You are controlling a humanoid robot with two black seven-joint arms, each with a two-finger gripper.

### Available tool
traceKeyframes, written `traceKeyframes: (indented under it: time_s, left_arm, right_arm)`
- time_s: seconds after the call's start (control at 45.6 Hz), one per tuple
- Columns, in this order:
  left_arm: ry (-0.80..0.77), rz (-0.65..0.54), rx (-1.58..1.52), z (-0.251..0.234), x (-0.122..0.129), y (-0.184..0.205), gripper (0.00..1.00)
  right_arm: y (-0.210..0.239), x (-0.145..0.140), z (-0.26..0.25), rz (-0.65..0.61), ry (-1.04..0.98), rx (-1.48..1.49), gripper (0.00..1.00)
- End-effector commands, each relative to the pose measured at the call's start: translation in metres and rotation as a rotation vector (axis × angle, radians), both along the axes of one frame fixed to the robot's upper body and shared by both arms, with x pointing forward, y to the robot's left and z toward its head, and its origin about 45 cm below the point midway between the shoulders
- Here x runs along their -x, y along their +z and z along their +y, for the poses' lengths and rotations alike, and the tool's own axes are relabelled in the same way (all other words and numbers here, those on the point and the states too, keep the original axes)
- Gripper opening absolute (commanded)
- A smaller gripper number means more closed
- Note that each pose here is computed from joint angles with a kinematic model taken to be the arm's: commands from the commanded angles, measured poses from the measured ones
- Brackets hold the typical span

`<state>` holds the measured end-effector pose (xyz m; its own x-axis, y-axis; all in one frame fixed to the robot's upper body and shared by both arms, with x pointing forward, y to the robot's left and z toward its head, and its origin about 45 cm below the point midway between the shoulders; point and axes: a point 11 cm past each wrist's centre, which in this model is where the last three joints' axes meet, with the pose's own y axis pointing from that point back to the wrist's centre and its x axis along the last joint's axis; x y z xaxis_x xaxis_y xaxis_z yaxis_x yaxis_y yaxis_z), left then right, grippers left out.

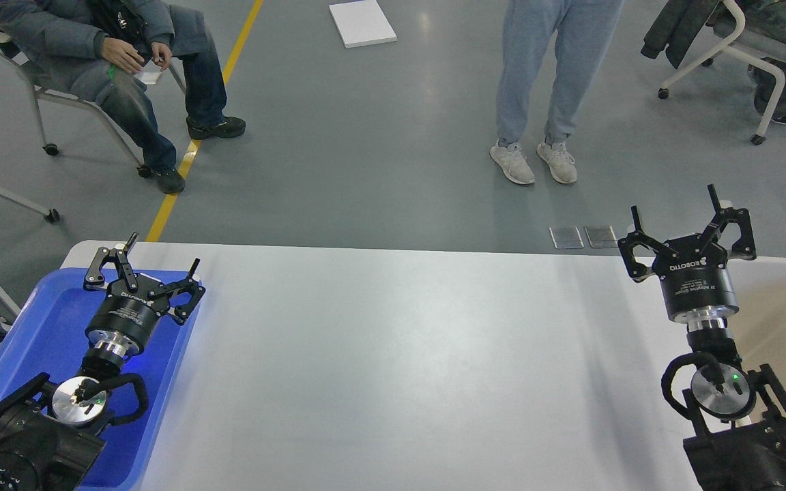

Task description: Tidy desktop

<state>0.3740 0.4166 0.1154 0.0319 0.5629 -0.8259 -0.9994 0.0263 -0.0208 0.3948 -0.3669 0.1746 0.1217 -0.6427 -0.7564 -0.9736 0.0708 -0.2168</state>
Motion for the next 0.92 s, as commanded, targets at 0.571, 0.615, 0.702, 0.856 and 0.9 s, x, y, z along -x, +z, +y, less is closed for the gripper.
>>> traceKeyframes:
  time_s: [0.571, 0.615, 0.702, 0.856, 0.9]
  left_arm:
    - [0.0, 0.0, 0.0, 0.0, 0.0, 0.0, 1.0]
    - [0.001, 0.001, 0.0, 0.0, 0.0, 0.0, 1.0]
    - [0.0, 0.0, 0.0, 0.0, 0.0, 0.0, 1.0]
    - [0.0, 0.0, 0.0, 0.0, 0.0, 0.0, 1.0]
    - [0.0, 0.0, 0.0, 0.0, 0.0, 0.0, 1.0]
  right_arm:
    - [-0.005, 0.004, -0.069, 0.148, -0.052, 0.203, 0.99]
    - [-0.005, 0.004, -0.07, 0.148, -0.052, 0.206, 0.99]
    - [-0.004, 0.004, -0.07, 0.147, -0.051, 0.208, 0.99]
    - [-0.003, 0.004, -0.07, 0.146, -0.05, 0.212, 0.99]
    - [-0.003, 0.004, -0.07, 0.146, -0.05, 0.211, 0.99]
